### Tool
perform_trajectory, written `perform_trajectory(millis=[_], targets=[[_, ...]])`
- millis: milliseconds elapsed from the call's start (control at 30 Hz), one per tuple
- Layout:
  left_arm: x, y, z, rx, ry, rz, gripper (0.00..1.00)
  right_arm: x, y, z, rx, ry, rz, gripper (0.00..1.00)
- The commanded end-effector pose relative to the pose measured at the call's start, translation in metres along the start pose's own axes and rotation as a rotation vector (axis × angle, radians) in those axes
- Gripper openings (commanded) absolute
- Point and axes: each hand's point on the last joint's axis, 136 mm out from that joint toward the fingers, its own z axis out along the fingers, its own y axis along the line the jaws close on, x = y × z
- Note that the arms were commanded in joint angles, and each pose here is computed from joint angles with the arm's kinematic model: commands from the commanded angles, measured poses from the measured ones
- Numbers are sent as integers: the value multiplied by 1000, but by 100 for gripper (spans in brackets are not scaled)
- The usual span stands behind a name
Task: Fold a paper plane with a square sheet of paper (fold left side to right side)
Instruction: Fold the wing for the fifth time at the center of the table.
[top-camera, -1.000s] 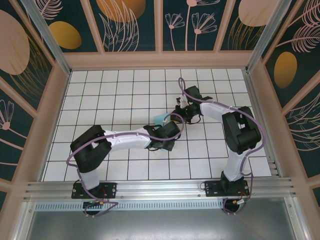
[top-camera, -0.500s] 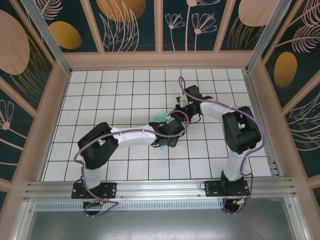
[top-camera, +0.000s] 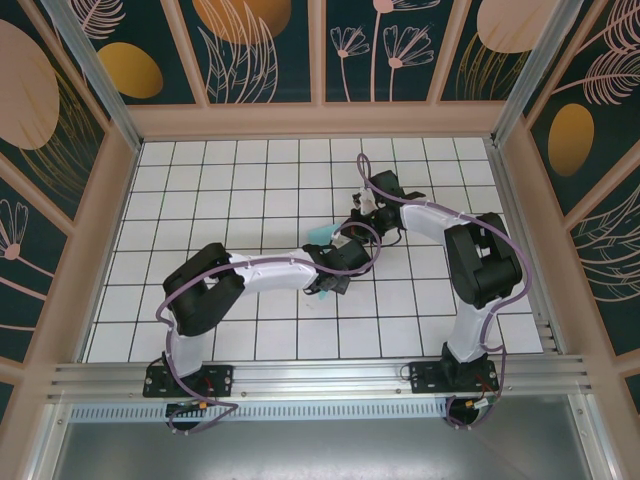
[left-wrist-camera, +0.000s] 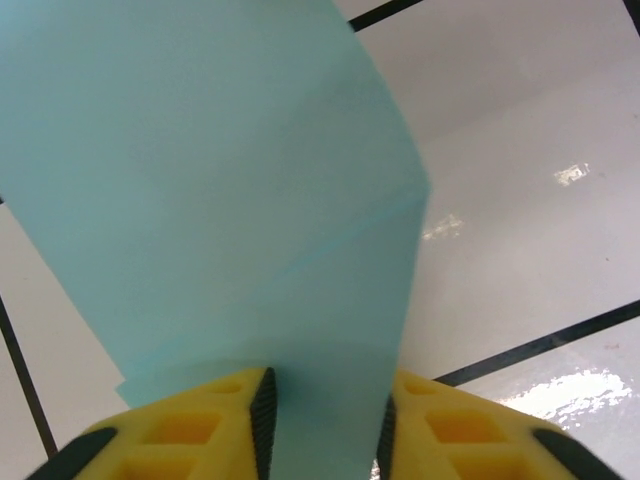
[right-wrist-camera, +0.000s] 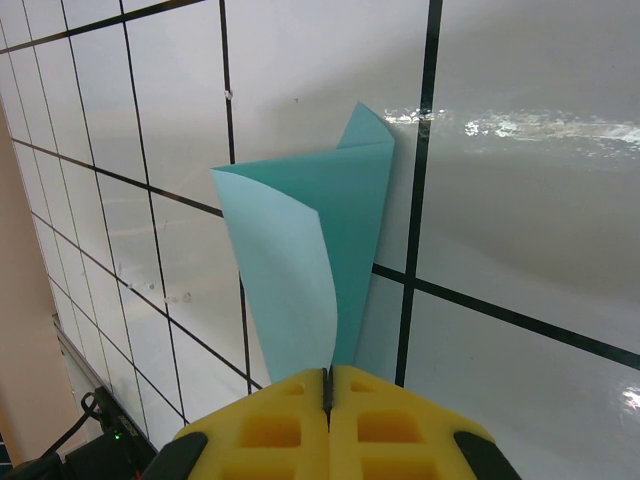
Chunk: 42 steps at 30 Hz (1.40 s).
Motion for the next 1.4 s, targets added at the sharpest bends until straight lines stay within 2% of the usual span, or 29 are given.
perform_trajectory(millis=[0,100,200,367,500,633,733,1100,1367], targets=[[-4,0,1,5,4,-4,27,0,2,0,2,16,6,0],[-5,-4,-1,30,3,-8,22,-2,1,-2,15,12,0,0],[-7,-10,-4,66,-1,-10,13,-4,3,-6,15,1,-7,0],[-13,-13,-9,143,-5,-53,0,-9,4,-18,20,-34,-25,8],[-22,-16,-16,266,-13,-114,0,-17,4,-42,30,-115,-52,24],[-31,-22,-25,401,-22,-167,0,-22,0,-70,25,-214,-64,46],[-40,-25,-32,504,-31,-215,0,-18,-8,-78,29,-242,-68,55],[-51,-22,-35,752,-20,-337,0,12,-15,-65,-56,-263,-107,62],[-41,-5,-31,806,-13,-408,0,25,-11,-38,-97,-208,-111,62]])
